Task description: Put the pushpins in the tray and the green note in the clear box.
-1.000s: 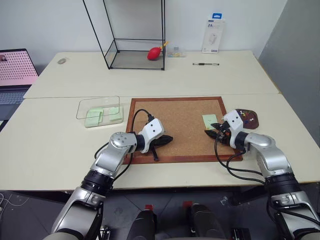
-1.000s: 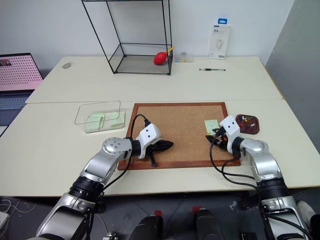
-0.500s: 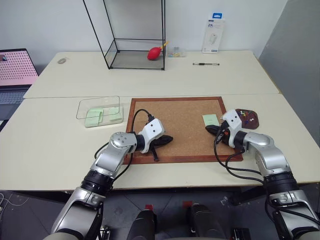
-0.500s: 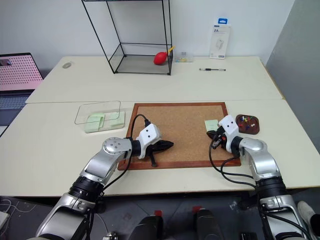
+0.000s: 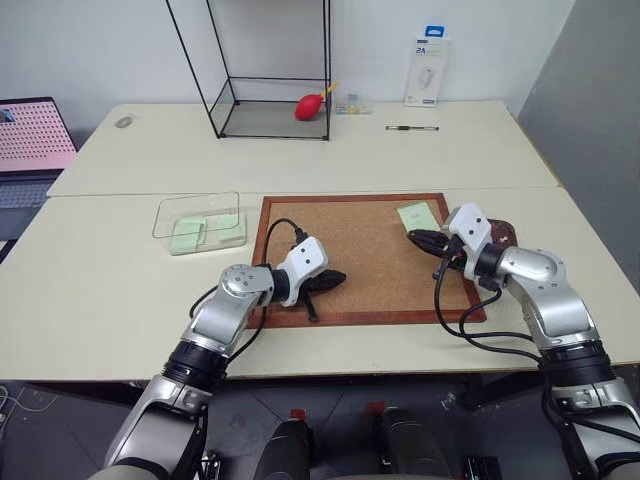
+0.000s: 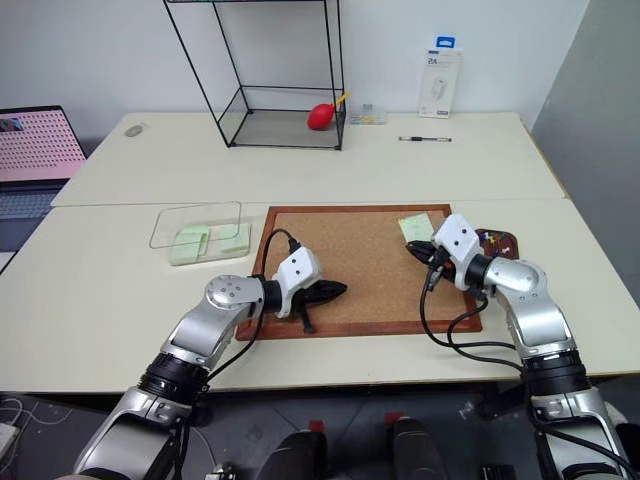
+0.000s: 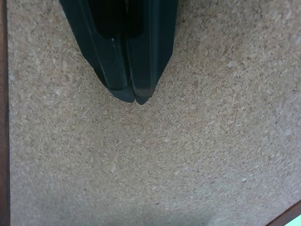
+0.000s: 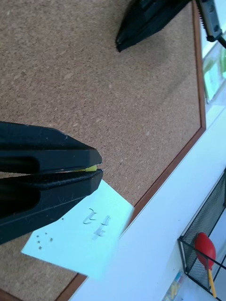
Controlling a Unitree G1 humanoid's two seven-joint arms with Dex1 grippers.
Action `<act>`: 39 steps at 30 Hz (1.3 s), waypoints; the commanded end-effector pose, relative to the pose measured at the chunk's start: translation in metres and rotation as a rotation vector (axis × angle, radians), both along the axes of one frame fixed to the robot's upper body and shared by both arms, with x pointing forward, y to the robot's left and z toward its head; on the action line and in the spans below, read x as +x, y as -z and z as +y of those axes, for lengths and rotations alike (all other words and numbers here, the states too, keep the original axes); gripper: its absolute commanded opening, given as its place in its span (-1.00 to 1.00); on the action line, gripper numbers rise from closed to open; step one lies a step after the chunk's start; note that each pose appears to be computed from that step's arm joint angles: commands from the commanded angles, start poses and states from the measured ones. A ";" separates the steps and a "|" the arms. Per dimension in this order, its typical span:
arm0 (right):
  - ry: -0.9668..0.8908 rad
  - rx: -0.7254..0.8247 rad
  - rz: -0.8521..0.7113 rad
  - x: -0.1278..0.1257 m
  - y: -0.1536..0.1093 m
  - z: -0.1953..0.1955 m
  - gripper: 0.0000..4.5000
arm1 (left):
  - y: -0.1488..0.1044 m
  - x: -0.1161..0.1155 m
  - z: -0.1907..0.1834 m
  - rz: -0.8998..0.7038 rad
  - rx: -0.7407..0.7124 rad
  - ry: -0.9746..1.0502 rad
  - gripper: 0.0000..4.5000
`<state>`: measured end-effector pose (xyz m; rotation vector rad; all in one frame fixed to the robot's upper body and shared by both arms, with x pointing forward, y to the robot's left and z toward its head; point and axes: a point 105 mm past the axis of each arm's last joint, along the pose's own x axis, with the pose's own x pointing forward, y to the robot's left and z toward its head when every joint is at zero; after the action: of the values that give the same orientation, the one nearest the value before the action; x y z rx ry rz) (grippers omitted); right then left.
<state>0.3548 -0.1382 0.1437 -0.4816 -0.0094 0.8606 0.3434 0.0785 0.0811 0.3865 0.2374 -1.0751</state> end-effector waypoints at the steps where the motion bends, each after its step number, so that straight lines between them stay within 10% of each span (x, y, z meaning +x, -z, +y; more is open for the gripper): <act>1: -0.059 -0.036 -0.079 -0.005 -0.013 0.011 -0.97 | -0.018 0.014 0.003 -0.027 -0.090 -0.093 -1.00; 17: -0.115 0.065 0.013 -0.016 -0.025 0.027 -1.00 | -0.080 0.026 -0.012 -0.469 -0.066 0.018 0.35; 39: -0.162 0.198 0.205 -0.032 -0.046 0.048 -1.00 | -0.080 0.044 -0.056 -0.611 0.005 0.209 0.35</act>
<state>0.3260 -0.0920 0.1724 -0.2030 0.1176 1.0448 0.3846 0.0262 0.1468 0.7284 -0.2917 -1.1255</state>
